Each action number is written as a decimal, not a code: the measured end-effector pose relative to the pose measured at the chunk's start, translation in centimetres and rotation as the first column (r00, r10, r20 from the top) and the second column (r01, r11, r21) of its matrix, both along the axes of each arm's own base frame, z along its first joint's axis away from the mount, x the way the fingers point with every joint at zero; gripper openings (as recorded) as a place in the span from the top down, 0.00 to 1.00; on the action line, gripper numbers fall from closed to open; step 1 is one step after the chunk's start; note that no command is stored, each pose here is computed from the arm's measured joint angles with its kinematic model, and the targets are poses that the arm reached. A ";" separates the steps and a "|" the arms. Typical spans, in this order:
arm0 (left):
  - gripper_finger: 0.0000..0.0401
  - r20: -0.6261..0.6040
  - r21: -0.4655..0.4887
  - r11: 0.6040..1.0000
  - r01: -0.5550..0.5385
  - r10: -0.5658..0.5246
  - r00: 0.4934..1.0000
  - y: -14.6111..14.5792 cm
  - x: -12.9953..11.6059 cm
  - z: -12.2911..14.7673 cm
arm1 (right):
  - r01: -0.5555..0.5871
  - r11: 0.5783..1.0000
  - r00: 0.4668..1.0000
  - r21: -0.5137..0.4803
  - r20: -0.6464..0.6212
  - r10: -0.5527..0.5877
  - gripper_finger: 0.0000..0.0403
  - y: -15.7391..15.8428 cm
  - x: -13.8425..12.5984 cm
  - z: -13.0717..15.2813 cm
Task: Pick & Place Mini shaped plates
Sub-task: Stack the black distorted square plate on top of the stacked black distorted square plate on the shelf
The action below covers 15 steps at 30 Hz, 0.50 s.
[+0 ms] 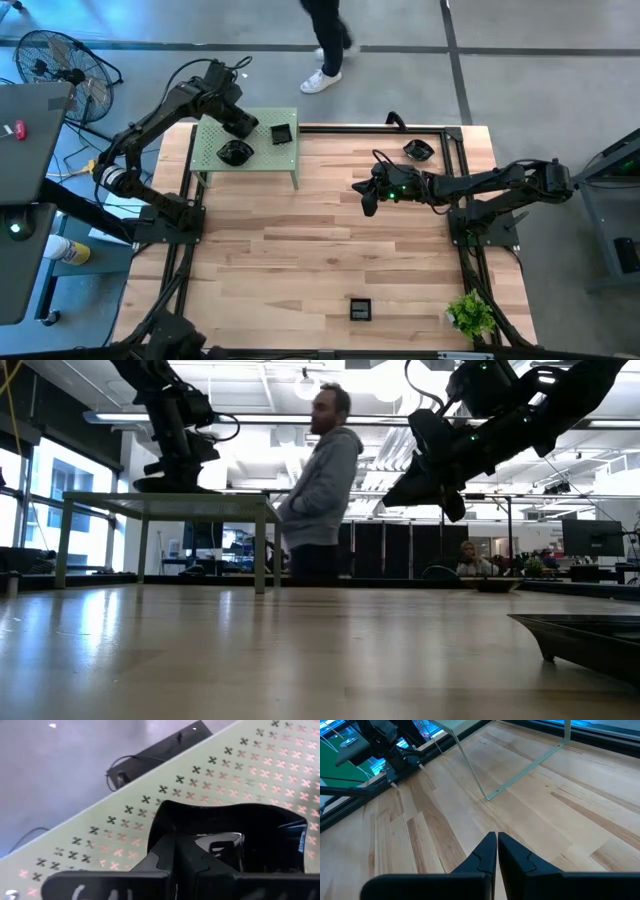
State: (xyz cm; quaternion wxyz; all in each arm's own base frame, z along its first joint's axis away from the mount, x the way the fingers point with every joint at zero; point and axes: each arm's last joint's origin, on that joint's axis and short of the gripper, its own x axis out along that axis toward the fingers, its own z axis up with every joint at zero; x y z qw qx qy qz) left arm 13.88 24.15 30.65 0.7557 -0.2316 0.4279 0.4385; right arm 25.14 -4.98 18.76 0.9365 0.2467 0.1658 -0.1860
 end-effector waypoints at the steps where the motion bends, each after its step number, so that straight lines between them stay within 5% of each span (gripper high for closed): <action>1: 1.00 -0.006 0.009 1.000 -0.006 0.006 1.000 0.0 0.0 0.0 | 0.000 1.000 1.000 0.000 0.000 0.000 0.97 0.0 0.0 0.0; 15: 1.00 0.044 0.123 0.992 -0.025 0.020 0.999 -0.2 -0.1 2.1 | -0.026 0.999 0.999 -0.036 0.041 0.027 0.99 0.1 -0.5 1.2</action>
